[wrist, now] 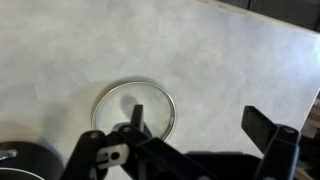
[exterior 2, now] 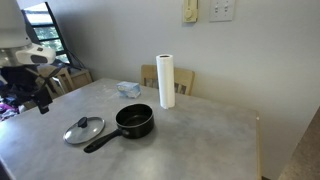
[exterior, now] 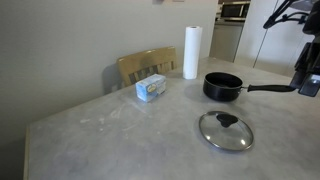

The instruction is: Put the glass lid on top of the black pot

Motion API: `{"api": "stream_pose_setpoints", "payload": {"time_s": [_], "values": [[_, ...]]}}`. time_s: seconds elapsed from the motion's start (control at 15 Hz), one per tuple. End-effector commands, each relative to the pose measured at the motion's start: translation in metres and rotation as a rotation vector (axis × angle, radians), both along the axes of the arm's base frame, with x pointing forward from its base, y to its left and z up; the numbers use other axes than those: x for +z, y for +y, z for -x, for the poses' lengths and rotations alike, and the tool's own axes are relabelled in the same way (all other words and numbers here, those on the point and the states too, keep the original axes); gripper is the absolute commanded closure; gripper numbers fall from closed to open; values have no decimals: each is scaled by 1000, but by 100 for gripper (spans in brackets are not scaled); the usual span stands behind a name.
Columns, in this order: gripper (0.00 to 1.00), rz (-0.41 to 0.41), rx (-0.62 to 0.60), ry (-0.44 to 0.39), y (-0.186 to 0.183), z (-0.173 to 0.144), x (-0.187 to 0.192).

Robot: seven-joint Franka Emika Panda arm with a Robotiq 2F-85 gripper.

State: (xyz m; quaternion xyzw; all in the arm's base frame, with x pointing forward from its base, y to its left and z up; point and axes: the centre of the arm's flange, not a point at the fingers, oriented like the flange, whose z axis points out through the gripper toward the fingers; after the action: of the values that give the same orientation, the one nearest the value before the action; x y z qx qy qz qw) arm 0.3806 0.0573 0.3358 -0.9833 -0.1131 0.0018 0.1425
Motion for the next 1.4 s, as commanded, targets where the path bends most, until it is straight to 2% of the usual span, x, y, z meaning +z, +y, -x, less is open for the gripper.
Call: {"api": "stream_pose_setpoints", "payload": {"time_s": [0.0,0.2,0.27,0.73,1.13,1.33], "values": [[0,-24,138,-5,-11,-10,-6],[0,-58,269,-8,-16,-13,-8],[0,-32,195,-26,-11,-1,-3],[0,-48,266,-33,-14,-3,-5],[0,-81,492,-48,-5,-13,-37],[0,-28,531,-75,7,-20,-62]]}}
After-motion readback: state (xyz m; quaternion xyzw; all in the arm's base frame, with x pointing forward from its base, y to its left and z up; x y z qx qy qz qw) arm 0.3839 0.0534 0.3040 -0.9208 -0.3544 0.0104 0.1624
